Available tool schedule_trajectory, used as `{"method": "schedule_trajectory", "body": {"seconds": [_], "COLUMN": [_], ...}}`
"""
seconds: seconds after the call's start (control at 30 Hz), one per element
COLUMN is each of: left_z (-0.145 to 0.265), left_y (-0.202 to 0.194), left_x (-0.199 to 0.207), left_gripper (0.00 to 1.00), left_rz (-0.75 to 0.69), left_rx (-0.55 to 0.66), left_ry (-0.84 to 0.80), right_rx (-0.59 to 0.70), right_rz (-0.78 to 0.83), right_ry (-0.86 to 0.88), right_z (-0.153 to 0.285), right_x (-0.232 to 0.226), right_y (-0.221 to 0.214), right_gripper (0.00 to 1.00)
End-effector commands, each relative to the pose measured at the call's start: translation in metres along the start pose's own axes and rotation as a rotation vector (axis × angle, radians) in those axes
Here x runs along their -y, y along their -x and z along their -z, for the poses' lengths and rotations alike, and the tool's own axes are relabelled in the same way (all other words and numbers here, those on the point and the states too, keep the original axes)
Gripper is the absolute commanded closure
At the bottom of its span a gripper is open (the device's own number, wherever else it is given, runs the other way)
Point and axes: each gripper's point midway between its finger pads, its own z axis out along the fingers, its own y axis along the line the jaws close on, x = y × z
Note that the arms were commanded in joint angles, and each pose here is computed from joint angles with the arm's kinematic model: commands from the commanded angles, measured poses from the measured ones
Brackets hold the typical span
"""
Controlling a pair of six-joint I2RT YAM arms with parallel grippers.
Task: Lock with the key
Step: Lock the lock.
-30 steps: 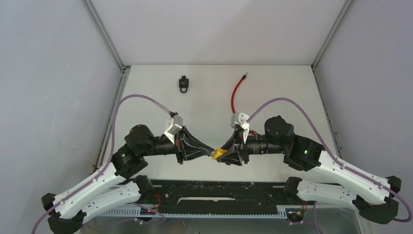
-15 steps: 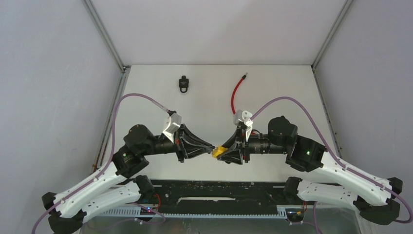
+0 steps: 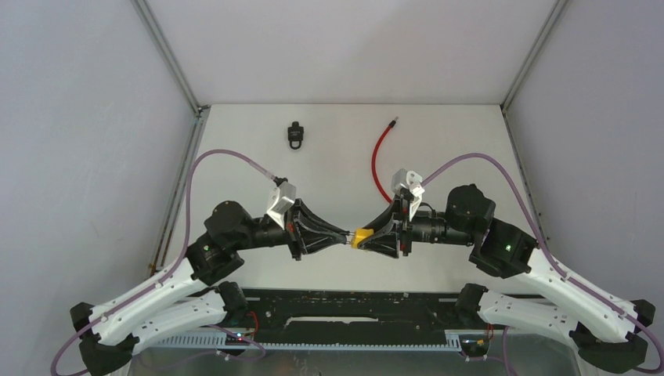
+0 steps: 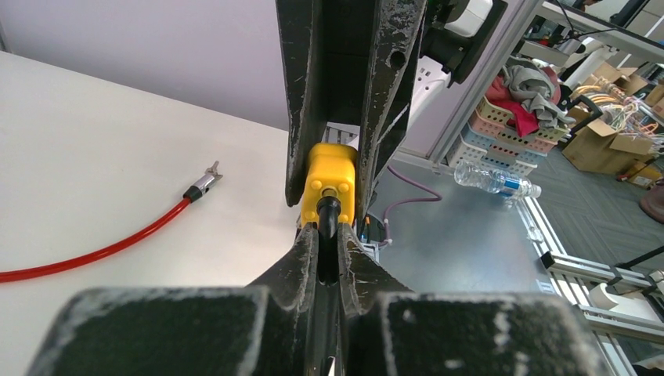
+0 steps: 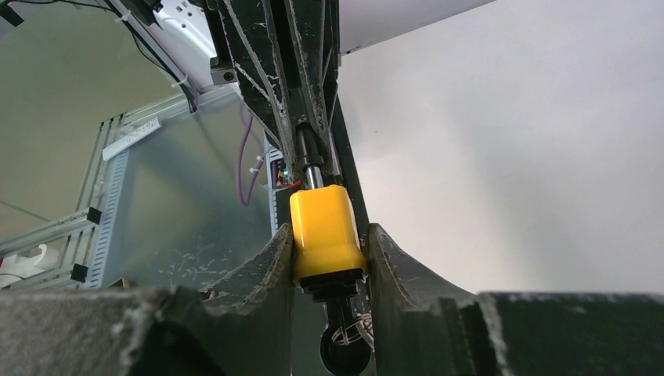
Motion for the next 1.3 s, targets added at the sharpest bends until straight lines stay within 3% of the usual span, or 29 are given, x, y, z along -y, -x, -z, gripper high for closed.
{"method": "schedule_trajectory", "body": {"seconds": [0.0, 0.3, 0.63, 0.73, 0.87, 1.0, 1.13, 1.27], "left_z": [0.000, -0.005, -0.002, 0.000, 0.003, 0.005, 0.006, 0.008], "left_y": [-0.037, -0.047, -0.038, -0.028, -0.021, -0.017, -0.014, -0.007], "left_x": [0.019, 0.022, 0.014, 0.013, 0.015, 0.016, 0.017, 0.016], "left_gripper": [1.00, 1.00, 1.00, 1.00, 1.00, 1.00, 1.00, 1.00], "left_rz": [0.086, 0.111, 0.075, 0.058, 0.051, 0.047, 0.051, 0.052], "left_rx": [-0.119, -0.136, -0.085, -0.038, 0.005, 0.029, 0.046, 0.082], "left_ry": [-0.101, -0.117, -0.046, -0.030, -0.028, -0.025, -0.025, -0.009], "right_rx": [0.266, 0.309, 0.275, 0.251, 0.227, 0.224, 0.242, 0.237], "right_rz": [0.098, 0.115, 0.116, 0.120, 0.135, 0.147, 0.155, 0.155], "right_ry": [-0.070, -0.174, -0.150, -0.133, -0.103, -0.085, -0.054, -0.023], "right_z": [0.013, 0.024, 0.023, 0.023, 0.026, 0.031, 0.034, 0.033], "right_x": [0.003, 0.017, 0.015, 0.013, 0.006, 0.002, -0.005, -0.008], "right_y": [0.077, 0.086, 0.078, 0.072, 0.066, 0.063, 0.061, 0.054], "right_gripper": [1.00, 1.00, 0.99, 0.86, 0.60, 0.43, 0.33, 0.30]}}
